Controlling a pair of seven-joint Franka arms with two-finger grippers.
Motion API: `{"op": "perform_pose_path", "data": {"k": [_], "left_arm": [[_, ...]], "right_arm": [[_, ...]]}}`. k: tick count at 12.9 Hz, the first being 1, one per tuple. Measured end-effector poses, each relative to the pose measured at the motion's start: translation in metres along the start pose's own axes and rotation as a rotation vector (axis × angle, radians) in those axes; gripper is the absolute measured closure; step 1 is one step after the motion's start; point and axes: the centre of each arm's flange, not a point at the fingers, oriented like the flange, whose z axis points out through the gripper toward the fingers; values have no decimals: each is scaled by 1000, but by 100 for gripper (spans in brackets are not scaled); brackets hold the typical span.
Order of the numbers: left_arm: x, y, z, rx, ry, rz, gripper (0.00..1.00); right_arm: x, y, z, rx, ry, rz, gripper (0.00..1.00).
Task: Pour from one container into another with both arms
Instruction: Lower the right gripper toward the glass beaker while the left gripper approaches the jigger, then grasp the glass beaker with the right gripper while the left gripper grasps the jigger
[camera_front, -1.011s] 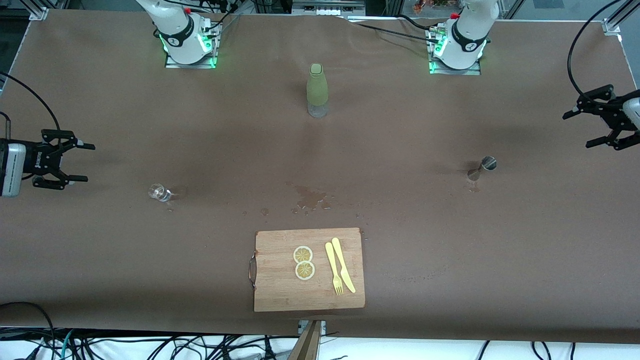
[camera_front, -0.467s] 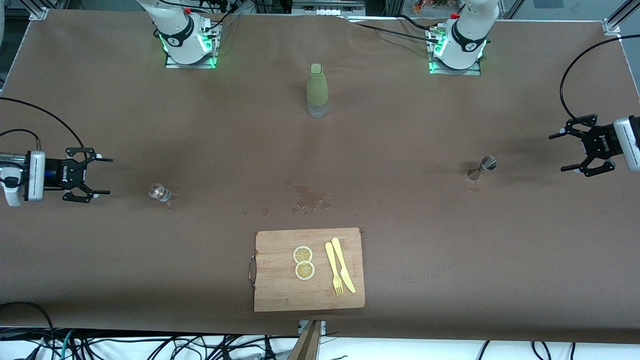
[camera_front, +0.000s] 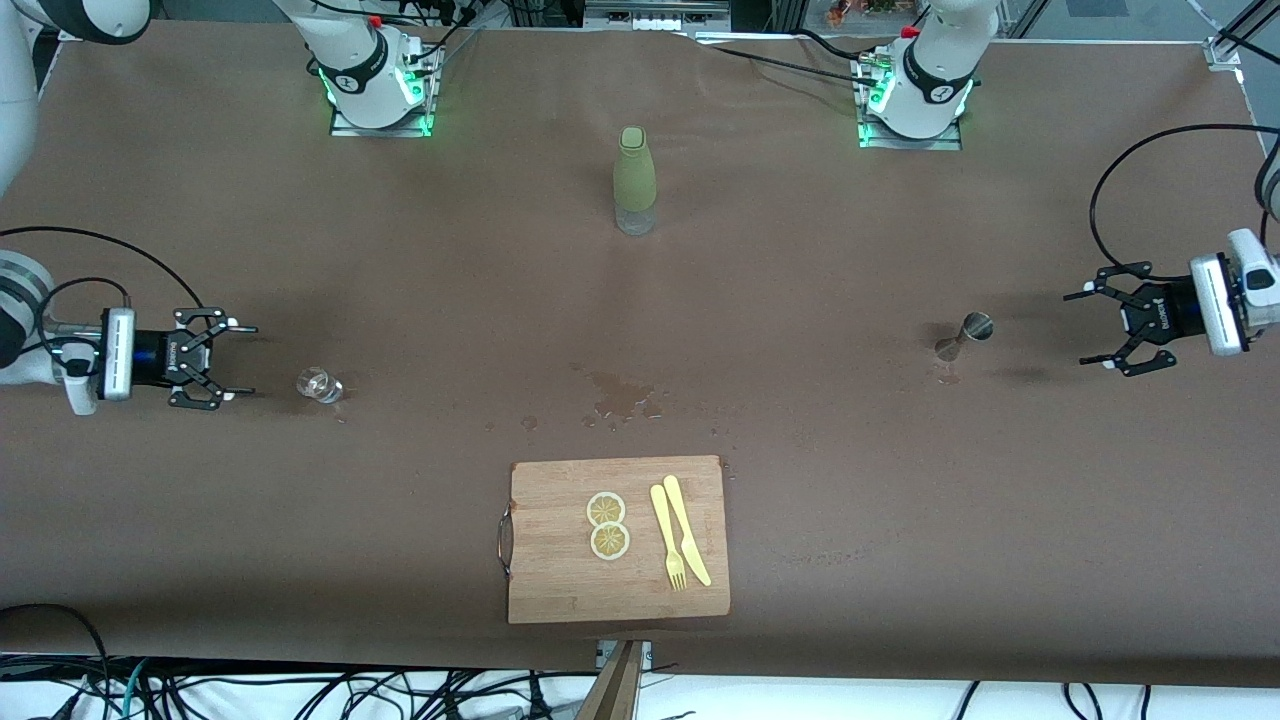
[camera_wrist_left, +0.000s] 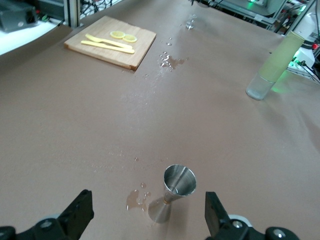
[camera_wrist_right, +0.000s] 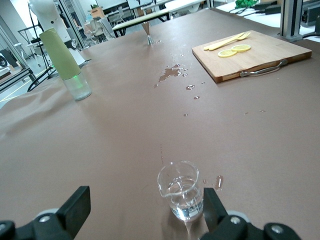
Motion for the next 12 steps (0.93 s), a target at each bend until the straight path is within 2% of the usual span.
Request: {"op": "perform_pose_path", "data": {"k": [4,7,10,12], "left_arm": [[-23,-3,16,-28,27,110,1],[-54,-2,30,-50,62,186,1],[-74,0,41,-68,93,210,0],[-85,-1,56,-69,142,224,0]], "right_arm": [[-19,3,15,12,19,-57,0],[-29,6,23,9,16,-91,0],[-33,12,30,-12,2,-111,0],[-34,19,42,-23,10,-119,0]]}}
